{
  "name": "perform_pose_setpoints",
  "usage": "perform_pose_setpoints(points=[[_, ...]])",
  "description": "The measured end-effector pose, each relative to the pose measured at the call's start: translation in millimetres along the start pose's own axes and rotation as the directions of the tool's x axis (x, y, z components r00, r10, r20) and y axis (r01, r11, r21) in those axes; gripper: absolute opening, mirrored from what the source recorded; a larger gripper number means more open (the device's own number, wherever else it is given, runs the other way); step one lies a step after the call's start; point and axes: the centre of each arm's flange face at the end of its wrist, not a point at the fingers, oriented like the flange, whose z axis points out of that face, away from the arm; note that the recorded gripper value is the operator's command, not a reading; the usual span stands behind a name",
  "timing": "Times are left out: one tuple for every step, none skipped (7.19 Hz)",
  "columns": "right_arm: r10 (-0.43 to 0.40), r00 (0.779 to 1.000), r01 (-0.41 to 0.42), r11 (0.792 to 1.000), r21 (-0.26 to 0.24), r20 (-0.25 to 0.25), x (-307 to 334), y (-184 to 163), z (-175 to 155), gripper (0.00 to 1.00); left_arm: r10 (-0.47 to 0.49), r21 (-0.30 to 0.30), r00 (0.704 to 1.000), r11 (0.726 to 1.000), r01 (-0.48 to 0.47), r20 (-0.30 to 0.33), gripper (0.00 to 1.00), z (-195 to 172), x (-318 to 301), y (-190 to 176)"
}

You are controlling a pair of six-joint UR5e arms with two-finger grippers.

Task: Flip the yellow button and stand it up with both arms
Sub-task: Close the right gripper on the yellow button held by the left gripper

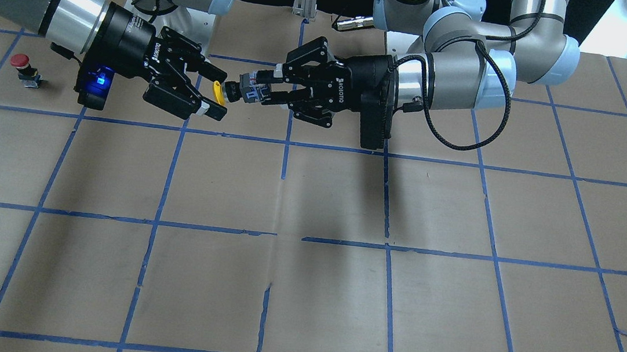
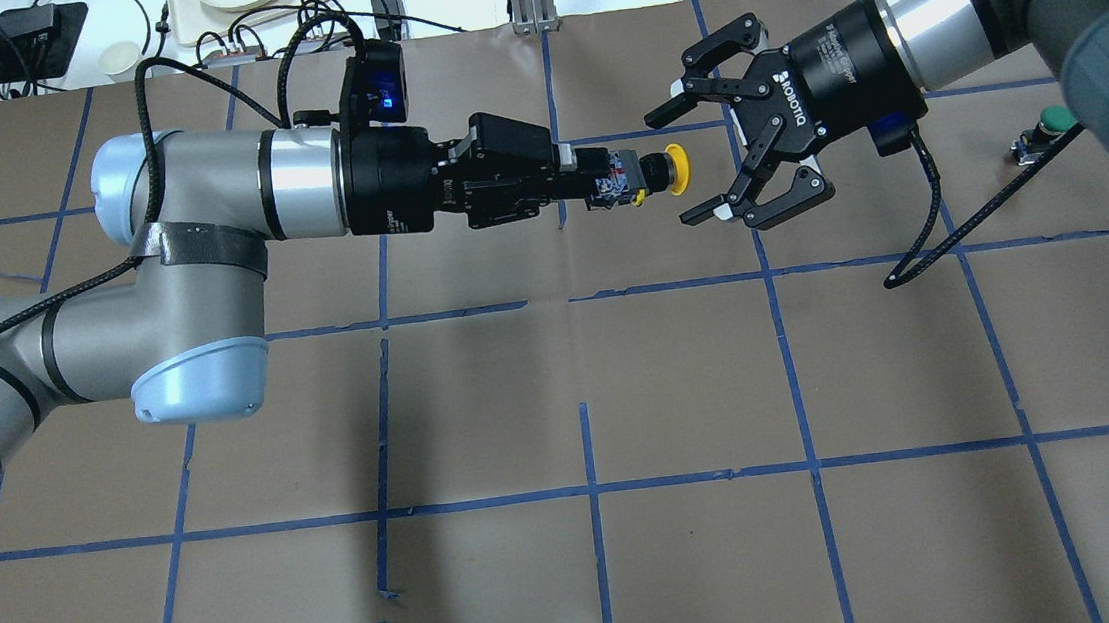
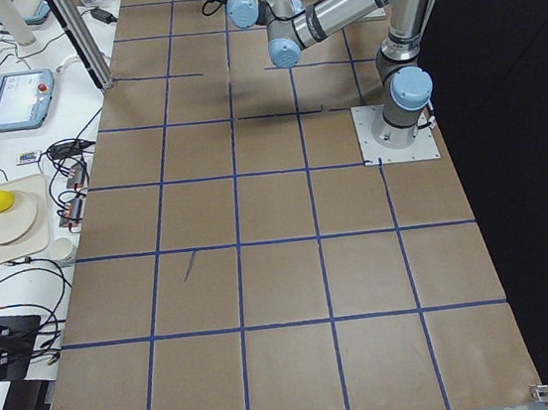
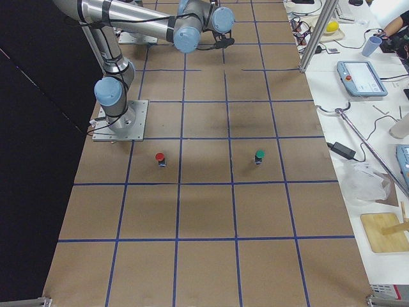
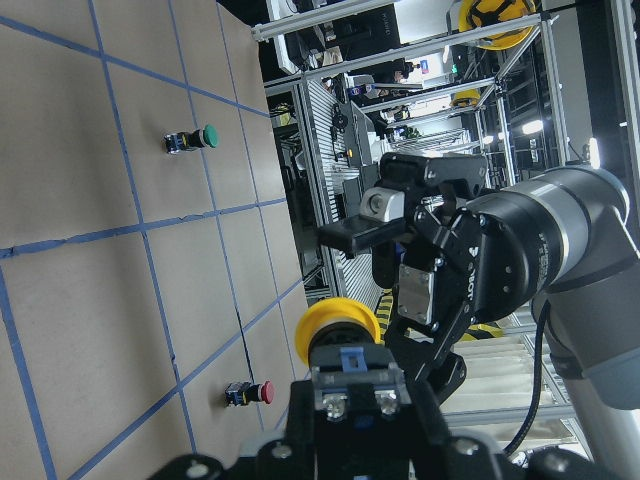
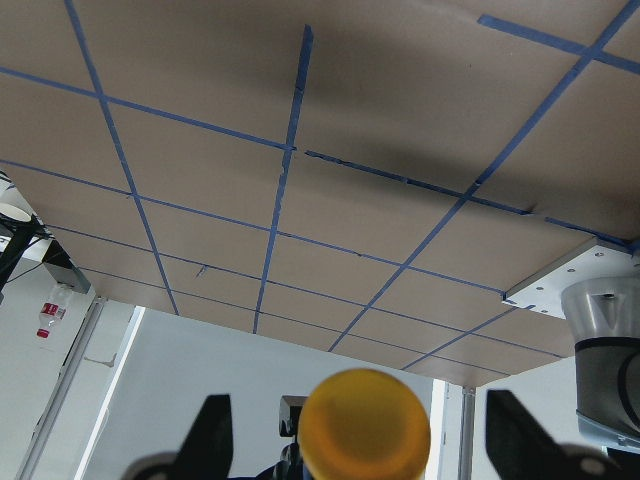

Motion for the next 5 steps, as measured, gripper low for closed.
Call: perform_pose_setpoints(points=[[-0.005,1.0,0.005,1.0,-0.001,0.002,-0.7,0.4,-0.2,0.26,0.0,0.0,1.0,1.0,0.0,0.0,0.01,0.0,0.1,0.0],[-0.01,1.0,0.01,1.0,-0.004,0.005,-1.4,0.8,-0.6,0.21,0.0,0.0,1.0,1.0,0.0,0.0,0.01,-0.1,0.1,0.0],[-0.013,1.0,0.013,1.0,-0.006,0.007,-1.9,0.9,-0.9,0.17,0.001,0.0,1.0,1.0,-0.001,0.0,0.03,-0.2,0.3,0.0],[-0.014,1.0,0.014,1.0,-0.006,0.009,-2.1,0.9,-1.2,0.16,0.001,0.0,1.0,1.0,-0.001,0.0,0.48,-0.2,0.5,0.1],[-0.014,1.0,0.014,1.0,-0.007,0.009,-2.1,0.9,-1.2,0.15,0.001,0.0,1.0,1.0,-0.001,0.0,0.99,-0.1,0.3,0.2]])
